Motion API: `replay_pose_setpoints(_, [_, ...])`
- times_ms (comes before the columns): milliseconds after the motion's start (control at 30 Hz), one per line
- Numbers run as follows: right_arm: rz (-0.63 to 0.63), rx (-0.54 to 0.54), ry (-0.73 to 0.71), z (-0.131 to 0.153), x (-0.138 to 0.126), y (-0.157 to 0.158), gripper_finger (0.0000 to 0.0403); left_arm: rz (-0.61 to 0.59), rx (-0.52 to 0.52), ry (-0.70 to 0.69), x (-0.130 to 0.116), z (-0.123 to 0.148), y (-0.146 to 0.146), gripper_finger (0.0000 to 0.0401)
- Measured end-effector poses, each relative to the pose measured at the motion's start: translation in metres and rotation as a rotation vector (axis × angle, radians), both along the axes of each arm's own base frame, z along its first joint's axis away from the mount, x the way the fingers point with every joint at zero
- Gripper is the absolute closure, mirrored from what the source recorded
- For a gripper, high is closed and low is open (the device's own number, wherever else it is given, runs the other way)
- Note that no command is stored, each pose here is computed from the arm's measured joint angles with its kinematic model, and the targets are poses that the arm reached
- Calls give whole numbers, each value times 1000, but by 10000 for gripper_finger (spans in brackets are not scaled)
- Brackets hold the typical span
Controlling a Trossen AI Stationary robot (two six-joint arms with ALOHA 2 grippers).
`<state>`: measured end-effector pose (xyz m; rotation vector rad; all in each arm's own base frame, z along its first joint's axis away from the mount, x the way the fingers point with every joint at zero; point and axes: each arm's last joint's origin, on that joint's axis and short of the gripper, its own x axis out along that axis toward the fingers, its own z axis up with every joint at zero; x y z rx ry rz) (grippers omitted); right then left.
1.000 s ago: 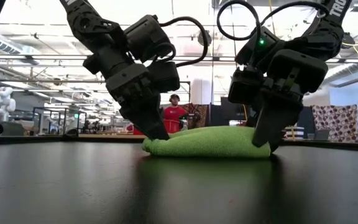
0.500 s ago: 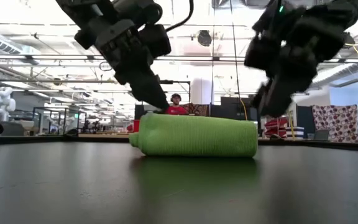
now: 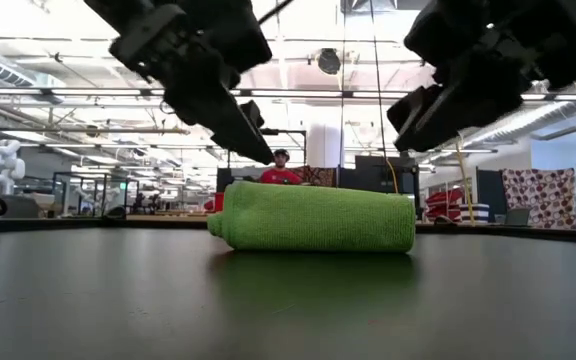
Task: Roll towel into tight, uniform cylinder
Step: Return to Home Position
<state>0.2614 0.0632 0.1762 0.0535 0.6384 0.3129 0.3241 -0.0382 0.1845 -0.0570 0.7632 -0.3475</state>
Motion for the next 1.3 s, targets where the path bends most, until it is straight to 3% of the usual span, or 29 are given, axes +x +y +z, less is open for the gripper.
replay_pose_setpoints(200, [21, -76, -23, -6, 0, 16, 287, -71, 173, -61, -5, 1, -35, 195])
replay_pose_setpoints(400, [44, -94, -73, 4, -4, 22, 287, -29, 381, -154, -18, 15, -67, 195])
replay_pose_setpoints(600, [62, -111, -147, 33, -22, 16, 287, 1, 402, -367, -31, 57, -77, 195])
replay_pose_setpoints(767, [34, -132, -241, 66, -47, 7, 287, 72, 413, -443, -55, 86, -66, 195])
replay_pose_setpoints(967, [-8, -129, -329, 95, -83, -3, 287, 155, 425, -450, -89, 91, -52, 195])
replay_pose_setpoints(1300, [-32, -113, -414, 115, -129, -11, 287, 236, 370, -519, -128, 81, -41, 196])
